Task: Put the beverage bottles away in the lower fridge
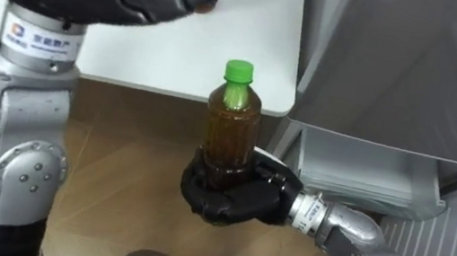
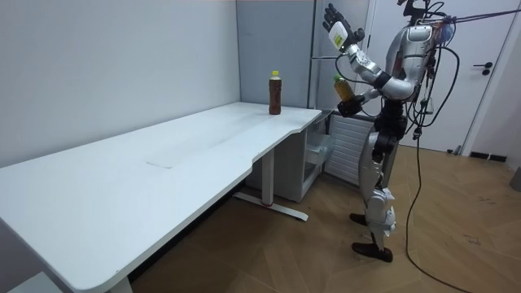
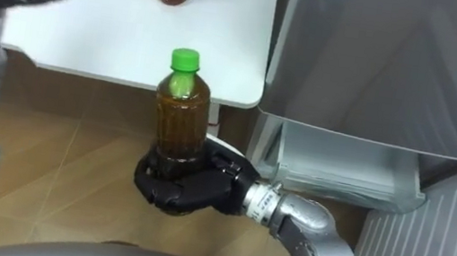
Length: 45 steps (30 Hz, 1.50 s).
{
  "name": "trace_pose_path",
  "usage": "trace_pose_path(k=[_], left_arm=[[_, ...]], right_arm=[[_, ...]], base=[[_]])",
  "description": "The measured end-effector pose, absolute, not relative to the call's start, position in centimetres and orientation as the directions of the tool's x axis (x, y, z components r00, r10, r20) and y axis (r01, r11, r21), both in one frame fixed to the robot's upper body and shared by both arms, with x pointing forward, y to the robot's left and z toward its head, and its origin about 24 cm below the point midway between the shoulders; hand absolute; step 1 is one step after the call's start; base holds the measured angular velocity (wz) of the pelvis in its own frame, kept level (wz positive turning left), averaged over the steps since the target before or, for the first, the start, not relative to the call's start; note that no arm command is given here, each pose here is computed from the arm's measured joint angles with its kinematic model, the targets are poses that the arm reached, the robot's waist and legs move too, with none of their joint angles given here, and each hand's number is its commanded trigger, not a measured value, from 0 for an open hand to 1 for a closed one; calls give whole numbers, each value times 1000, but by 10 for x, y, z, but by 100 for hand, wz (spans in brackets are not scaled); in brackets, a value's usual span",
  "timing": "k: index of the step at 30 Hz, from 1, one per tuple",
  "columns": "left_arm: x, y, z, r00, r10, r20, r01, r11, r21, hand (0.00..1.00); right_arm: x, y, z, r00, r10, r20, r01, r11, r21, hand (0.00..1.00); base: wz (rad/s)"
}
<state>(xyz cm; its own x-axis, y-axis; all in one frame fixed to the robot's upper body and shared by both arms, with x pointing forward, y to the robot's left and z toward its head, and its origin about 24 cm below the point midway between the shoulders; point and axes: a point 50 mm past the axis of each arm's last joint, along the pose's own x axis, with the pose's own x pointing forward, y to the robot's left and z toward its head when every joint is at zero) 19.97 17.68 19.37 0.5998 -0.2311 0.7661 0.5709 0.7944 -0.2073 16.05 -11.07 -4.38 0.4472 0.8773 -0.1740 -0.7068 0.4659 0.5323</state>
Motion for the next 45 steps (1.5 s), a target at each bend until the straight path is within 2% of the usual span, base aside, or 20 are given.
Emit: trace_pose_path(k=[5,9,13,18,21,23,27,29,33,35,42,45], left_arm=[[189,206,207,574,-78,815,392,900,-190,0],[184,224,211,577,36,816,264,937,-228,0],[176,246,214,557,198,806,64,958,-279,0],[158,277,205,500,448,741,-208,893,-399,0],[151,301,188,464,615,638,-379,788,-484,0],[147,317,166,441,729,523,-513,683,-520,0],[150,334,124,423,852,308,-663,523,-536,0],[153,339,89,423,897,125,-723,418,-550,0],[141,339,24,396,899,-186,-839,272,-471,0],[132,329,-10,365,860,-356,-889,209,-407,0],[118,298,-73,305,743,-596,-952,243,-184,0],[102,286,-102,280,678,-680,-946,314,-77,0]], right_arm=[[155,-126,-47,505,839,-202,-665,528,528,100],[153,-131,-42,533,824,-192,-667,548,505,100],[147,-132,-37,536,819,-205,-685,564,461,100],[142,-135,-40,527,821,-221,-684,564,462,100],[139,-137,-41,540,808,-234,-668,581,465,100],[139,-138,-42,556,793,-248,-652,601,462,100],[140,-136,-44,578,772,-265,-625,627,465,100],[140,-132,-45,581,766,-275,-606,633,482,100],[142,-127,-47,603,746,-284,-564,650,510,100],[146,-124,-46,628,729,-274,-543,662,517,100],[160,-122,-41,655,703,-277,-523,686,506,100],[164,-127,-40,678,677,-285,-498,709,500,100]], base=[[-2],[6],[13],[2],[1],[6],[15],[9],[-10],[-7],[-4],[-10]])
